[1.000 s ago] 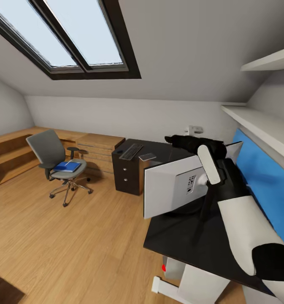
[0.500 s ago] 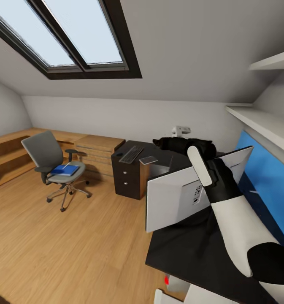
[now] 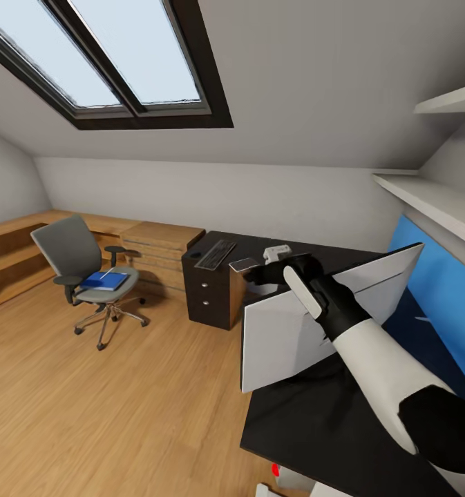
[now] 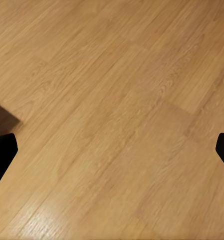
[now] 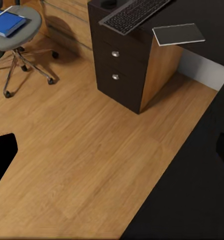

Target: In the bedroom, organize the workspace by keeping the computer under the desk, ensuring the monitor is on the desk, placing the keyboard on the desk next to the monitor, placing the mouse on the desk next to the keyboard, moving the folder from the swivel chair onto the desk next to the mouse, stacking the notebook on top of the folder with the pen on top of the notebook, and positioning the swivel chair next to the desk.

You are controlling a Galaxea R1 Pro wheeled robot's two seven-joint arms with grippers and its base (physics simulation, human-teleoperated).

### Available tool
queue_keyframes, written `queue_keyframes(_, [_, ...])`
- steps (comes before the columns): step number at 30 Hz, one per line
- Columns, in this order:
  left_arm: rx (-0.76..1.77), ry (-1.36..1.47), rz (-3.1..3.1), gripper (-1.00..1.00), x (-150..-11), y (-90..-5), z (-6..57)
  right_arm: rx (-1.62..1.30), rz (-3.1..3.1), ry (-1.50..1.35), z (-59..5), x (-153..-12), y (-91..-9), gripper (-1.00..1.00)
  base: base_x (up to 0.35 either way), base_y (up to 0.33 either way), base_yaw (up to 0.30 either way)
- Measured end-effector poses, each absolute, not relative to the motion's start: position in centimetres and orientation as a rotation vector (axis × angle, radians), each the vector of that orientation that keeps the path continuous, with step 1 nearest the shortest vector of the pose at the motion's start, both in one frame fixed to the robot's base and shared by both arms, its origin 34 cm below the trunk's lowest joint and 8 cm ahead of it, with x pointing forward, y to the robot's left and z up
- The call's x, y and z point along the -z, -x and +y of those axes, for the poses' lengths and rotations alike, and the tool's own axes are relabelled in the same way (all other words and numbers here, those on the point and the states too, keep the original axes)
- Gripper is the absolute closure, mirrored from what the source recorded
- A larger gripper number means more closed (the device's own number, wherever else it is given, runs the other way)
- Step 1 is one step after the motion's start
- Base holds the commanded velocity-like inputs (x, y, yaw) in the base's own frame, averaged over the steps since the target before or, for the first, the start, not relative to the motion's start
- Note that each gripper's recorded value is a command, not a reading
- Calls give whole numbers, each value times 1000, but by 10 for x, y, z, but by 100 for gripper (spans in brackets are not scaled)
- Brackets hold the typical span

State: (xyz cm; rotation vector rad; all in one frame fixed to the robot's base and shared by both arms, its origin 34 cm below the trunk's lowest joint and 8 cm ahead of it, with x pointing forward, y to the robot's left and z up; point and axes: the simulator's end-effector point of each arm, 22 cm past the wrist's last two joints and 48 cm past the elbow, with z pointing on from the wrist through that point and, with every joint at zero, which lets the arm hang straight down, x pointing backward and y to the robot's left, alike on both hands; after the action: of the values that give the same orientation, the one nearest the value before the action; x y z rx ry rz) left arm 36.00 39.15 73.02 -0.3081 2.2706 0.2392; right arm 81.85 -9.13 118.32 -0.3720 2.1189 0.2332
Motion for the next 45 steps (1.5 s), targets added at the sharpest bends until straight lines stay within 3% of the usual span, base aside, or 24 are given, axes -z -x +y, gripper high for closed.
queue_keyframes(45, [-234, 306, 2266, -100, -731, -361, 389, -175, 2193, 360, -109, -1171, -829, -100, -111, 0, 0])
